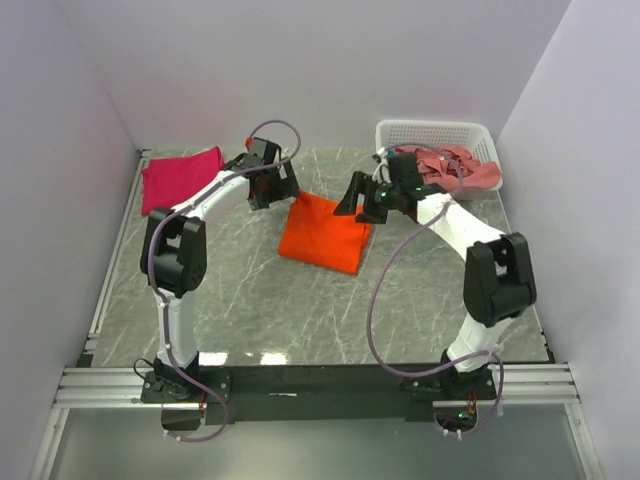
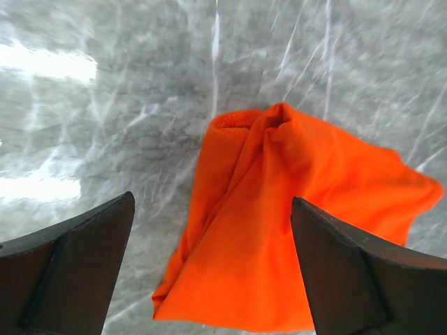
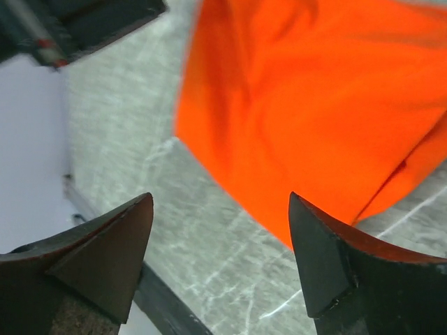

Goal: Fold and stack the t-shirts
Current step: Fold the tshirt, then neatly place the folded tshirt to the corner

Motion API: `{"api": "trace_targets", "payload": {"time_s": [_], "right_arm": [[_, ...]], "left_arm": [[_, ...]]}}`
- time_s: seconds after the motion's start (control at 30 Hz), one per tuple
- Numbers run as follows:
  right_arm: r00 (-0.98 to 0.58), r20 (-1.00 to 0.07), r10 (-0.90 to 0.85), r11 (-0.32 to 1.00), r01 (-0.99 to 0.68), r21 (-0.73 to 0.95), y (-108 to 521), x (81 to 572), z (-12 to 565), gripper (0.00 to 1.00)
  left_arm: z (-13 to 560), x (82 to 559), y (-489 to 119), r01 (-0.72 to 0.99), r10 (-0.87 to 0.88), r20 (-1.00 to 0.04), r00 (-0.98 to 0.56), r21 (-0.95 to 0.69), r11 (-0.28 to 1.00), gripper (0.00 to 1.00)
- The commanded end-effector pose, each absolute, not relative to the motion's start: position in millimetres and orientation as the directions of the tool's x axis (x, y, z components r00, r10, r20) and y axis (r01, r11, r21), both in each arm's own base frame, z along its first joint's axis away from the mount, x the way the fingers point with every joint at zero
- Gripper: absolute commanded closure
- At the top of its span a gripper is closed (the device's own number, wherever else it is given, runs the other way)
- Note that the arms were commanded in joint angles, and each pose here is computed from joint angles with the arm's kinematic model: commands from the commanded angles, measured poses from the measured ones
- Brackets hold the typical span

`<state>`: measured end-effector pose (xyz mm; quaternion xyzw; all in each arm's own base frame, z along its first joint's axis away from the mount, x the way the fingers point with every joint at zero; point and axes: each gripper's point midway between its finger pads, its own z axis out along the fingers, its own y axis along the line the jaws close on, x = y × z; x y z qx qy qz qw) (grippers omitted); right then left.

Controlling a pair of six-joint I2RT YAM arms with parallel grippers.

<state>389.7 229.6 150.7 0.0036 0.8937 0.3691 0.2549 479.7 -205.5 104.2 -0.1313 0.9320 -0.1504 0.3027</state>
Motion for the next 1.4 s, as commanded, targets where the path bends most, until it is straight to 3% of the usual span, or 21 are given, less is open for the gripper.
{"api": "trace_targets", "payload": {"time_s": [0.0,0.23,0.43,0.63,0.8,0.9,0.93,0.97,1.03,1.23,1.37], "right_arm": [[-0.87,-0.449,0.202,0.821,-0.1,0.562,212,412,119,0.15],[-0.928,-0.332,0.167,0.89,-0.003,0.456,200,418,40,0.15],[-0.934,-0.335,0.121,0.88,-0.055,0.472,214,426,27,0.15],[-0.945,-0.315,0.092,0.885,-0.068,0.461,235,426,18,0.15],[-0.939,-0.322,0.123,0.871,-0.054,0.489,242,430,25,0.16],[-0.929,-0.348,0.125,0.865,-0.07,0.497,242,432,41,0.16],[-0.917,-0.377,0.127,0.862,-0.086,0.5,242,434,56,0.16],[-0.916,-0.381,0.125,0.864,-0.088,0.496,239,430,61,0.16],[-0.886,-0.445,0.13,0.858,-0.125,0.499,236,428,93,0.16],[-0.77,-0.61,0.185,0.872,-0.158,0.464,204,393,162,0.16],[-0.735,-0.636,0.236,0.886,-0.106,0.452,177,350,158,0.16]], "left_arm": [[71,480,-218,-0.118,-0.29,-0.467,-0.836,-0.362,0.925,0.01],[54,470,-225,-0.113,-0.284,-0.423,-0.86,-0.385,0.916,0.01],[42,458,-227,-0.105,-0.27,-0.393,-0.879,-0.393,0.914,0.01],[33,443,-231,-0.105,-0.267,-0.374,-0.888,-0.4,0.91,0.08],[15,432,-227,-0.137,-0.271,-0.34,-0.901,-0.371,0.918,0.4],[5,428,-222,-0.155,-0.269,-0.334,-0.904,-0.329,0.931,0.7],[6,431,-221,-0.157,-0.269,-0.339,-0.902,-0.322,0.934,0.89],[4,429,-215,-0.17,-0.266,-0.341,-0.902,-0.286,0.943,0.99],[12,436,-214,-0.166,-0.26,-0.365,-0.894,-0.27,0.949,0.99],[68,469,-163,-0.21,-0.195,-0.592,-0.782,-0.045,0.977,0.99],[107,487,-130,-0.213,-0.063,-0.702,-0.71,0.127,0.969,0.99]]}}
